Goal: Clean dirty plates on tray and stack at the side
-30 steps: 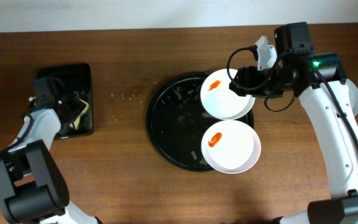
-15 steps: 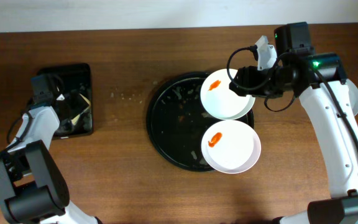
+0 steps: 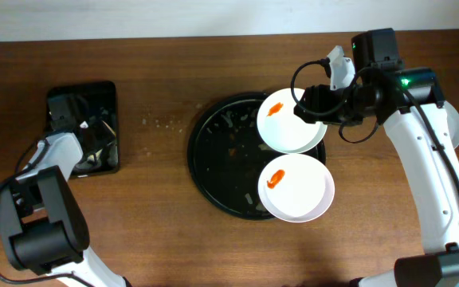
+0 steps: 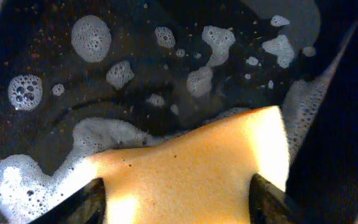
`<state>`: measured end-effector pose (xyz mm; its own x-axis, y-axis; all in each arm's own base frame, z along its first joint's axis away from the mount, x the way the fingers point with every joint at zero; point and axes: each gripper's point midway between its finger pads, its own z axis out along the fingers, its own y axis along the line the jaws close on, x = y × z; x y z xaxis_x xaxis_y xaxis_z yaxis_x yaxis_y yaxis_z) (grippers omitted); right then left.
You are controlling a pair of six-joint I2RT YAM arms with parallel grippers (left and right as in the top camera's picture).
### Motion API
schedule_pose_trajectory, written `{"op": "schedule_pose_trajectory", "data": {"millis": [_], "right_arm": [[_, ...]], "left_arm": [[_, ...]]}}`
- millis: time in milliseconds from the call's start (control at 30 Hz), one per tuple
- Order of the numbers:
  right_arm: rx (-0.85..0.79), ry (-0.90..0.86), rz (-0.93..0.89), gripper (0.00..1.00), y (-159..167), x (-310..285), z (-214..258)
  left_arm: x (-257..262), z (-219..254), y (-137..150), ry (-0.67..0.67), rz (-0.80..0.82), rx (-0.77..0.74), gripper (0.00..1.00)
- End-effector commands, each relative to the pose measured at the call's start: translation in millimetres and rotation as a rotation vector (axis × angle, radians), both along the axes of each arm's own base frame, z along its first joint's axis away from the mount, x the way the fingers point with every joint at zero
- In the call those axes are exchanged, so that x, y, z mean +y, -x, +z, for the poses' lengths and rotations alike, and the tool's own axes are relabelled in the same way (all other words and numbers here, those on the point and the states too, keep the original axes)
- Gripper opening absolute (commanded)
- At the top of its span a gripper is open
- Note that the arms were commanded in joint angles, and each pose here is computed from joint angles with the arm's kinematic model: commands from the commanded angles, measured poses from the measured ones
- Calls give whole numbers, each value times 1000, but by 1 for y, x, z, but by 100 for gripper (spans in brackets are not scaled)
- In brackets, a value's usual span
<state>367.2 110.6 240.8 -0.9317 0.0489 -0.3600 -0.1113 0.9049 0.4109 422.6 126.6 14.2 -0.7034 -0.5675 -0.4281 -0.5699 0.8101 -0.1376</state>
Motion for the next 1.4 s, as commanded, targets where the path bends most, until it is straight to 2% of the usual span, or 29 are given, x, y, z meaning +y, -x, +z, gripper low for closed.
{"op": "schedule_pose_trajectory", "data": {"millis": [0, 33, 100, 233, 433, 667, 700, 767, 800, 867, 967, 1200, 1233, 1300, 1367], "right_arm": [[-5, -5, 14, 61, 1, 4, 3], [-5, -5, 14, 61, 1, 4, 3], [-5, -5, 14, 61, 1, 4, 3], [-4, -5, 14, 61, 1, 4, 2], [-1, -5, 14, 61, 2, 4, 2], [-2, -4, 14, 61, 2, 4, 2], [-1, -4, 14, 61, 2, 4, 2], [-1, -4, 15, 61, 2, 4, 2], [-1, -4, 15, 61, 2, 4, 2], [-2, -4, 15, 61, 2, 4, 2], [-2, -4, 15, 61, 2, 4, 2], [-2, -4, 15, 61, 2, 4, 2], [-2, -4, 14, 61, 2, 4, 2], [-2, -4, 14, 61, 2, 4, 2], [-2, -4, 14, 61, 2, 4, 2]], "left_arm": [[1, -20, 5, -12, 3, 54, 44], [1, -19, 5, -12, 3, 52, 33], [1, -19, 4, -13, 3, 49, 20], [2, -19, 5, -17, 0, 51, 1], [1, -14, 7, -9, -1, 68, 0], [1, 29, 2, -32, -35, 35, 0], [1, 32, 3, -31, -35, 36, 2], [0, 34, 8, -27, -35, 50, 40], [-1, 33, 11, -23, -36, 63, 50], [-3, 31, 16, -25, -54, 86, 59], [-3, 31, 17, -45, -105, 97, 64], [2, 63, 14, -151, -227, 55, 65], [2, 70, 13, -165, -237, 40, 65], [4, 86, 8, -240, -339, 13, 57], [4, 87, 6, -285, -415, 18, 57]]}}
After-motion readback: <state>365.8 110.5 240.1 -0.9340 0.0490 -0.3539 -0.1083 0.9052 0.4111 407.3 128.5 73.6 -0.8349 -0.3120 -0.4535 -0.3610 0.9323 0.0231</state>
